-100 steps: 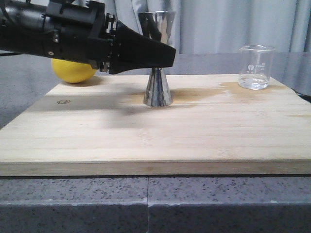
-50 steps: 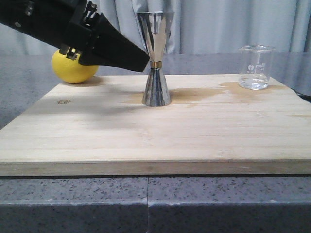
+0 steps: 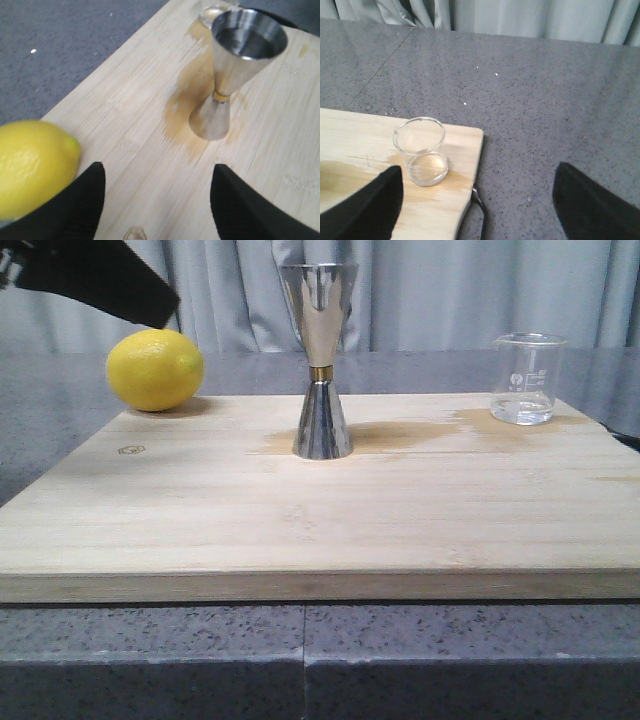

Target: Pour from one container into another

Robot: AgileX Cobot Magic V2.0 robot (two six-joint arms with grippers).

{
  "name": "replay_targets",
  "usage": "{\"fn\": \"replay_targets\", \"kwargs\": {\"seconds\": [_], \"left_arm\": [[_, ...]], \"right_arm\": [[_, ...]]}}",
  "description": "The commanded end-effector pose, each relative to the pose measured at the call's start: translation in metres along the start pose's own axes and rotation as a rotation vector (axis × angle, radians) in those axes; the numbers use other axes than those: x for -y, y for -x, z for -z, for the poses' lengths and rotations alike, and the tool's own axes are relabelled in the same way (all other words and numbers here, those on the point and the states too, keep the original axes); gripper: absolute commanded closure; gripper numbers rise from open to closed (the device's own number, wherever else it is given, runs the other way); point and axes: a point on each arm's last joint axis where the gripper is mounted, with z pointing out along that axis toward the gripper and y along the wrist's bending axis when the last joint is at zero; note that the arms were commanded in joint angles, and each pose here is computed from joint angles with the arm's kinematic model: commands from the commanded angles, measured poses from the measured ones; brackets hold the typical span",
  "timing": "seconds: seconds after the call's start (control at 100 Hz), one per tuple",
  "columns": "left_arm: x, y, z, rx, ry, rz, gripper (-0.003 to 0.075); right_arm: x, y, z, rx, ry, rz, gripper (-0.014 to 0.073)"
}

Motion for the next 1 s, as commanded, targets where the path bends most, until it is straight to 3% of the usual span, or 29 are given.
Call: {"fn": "replay_targets", "kwargs": {"seconds": [0.0, 0.39, 0.71, 0.99], "left_arm": [[0.007, 0.012, 0.029, 0.019, 0.073, 0.058, 0.0288], [0.03, -0.004, 0.111, -0.16, 0.473, 0.238, 0.029], [0.039, -0.034, 0.139, -0.192, 0.772, 0.535, 0.0322], [0.048, -0.054, 0.137, -0.217, 0.791, 0.579, 0.04]], "right_arm": [[0.001, 0.012, 0.005, 0.06, -0.001, -0.011, 0.0042], [0.001, -0.009, 0.007, -0.19, -0.004, -0.057, 0.0042], [0.001, 0.004, 0.019, -0.314, -0.01, -0.064, 0.0042], [0.001, 0.002, 0.025, -0.341, -0.011, -0.064, 0.0042]]}}
